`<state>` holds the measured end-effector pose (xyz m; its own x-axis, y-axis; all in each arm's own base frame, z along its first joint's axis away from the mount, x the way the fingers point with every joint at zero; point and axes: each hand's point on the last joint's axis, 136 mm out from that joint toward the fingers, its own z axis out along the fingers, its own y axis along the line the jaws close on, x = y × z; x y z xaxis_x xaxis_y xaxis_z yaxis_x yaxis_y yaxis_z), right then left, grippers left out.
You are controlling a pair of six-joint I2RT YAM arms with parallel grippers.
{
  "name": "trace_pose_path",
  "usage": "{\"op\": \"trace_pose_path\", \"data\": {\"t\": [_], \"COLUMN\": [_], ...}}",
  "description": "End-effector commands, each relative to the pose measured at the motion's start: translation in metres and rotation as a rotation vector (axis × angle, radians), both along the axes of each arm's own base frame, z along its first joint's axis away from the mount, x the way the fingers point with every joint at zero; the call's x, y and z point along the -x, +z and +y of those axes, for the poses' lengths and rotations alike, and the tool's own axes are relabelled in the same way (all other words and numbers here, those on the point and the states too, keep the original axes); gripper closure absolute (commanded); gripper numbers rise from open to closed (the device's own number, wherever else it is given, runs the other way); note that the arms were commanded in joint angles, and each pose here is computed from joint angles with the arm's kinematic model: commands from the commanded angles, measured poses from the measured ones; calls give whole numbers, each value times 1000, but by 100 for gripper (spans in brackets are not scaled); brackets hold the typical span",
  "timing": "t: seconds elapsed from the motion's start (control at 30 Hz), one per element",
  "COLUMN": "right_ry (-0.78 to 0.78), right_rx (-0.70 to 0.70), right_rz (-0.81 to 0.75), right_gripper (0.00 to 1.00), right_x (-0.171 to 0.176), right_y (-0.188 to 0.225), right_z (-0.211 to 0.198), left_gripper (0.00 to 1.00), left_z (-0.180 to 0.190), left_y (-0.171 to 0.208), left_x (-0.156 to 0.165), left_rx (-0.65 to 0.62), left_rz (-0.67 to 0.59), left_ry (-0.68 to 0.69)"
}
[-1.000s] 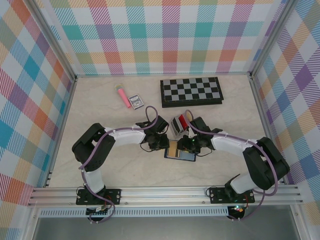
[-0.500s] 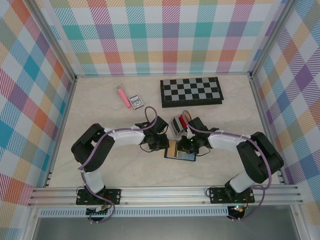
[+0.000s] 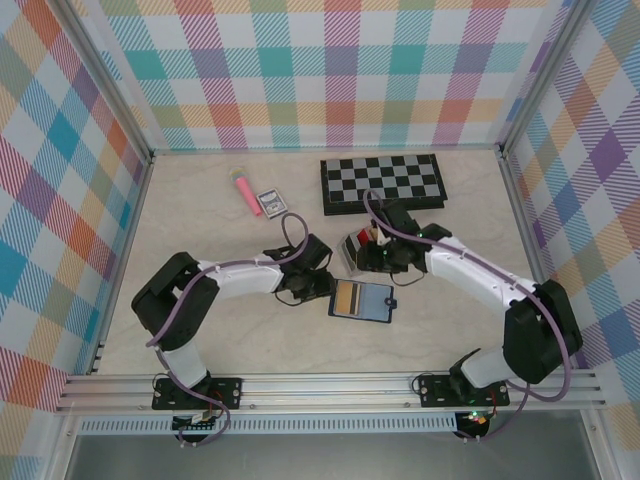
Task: Put the credit cards into the card holder
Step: Pick up the credit card from the storage box.
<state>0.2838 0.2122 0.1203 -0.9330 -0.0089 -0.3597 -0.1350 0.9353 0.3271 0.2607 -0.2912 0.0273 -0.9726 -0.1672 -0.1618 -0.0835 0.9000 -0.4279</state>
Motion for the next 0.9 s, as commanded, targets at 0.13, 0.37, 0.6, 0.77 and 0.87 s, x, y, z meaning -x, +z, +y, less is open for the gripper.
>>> {"op": "trace_pose_path", "data": {"t": [0.13, 0.37, 0.6, 0.77, 0.87], "right_ry": [146, 193, 216, 222, 222], "right_rx": [268, 433, 553, 627, 629], "right_rz": [-35, -50, -62, -72, -70], "right_gripper": [63, 62, 60, 59, 58], "right_x": [-32, -50, -62, -68, -70], "right_y": [-6, -19, -32, -39, -41], "right_z": [7, 19, 25, 25, 26], "left_gripper": [61, 56, 55, 55, 55], "left_z": [24, 32, 36, 41, 42], "left_y": [15, 17, 15, 16, 17], "left_x": [-36, -51, -50, -49, -49], "left_rx": [49, 80, 78, 72, 73], "left_rz": [-38, -48, -48, -52, -55], "left_ry": [101, 146, 157, 167, 164]}}
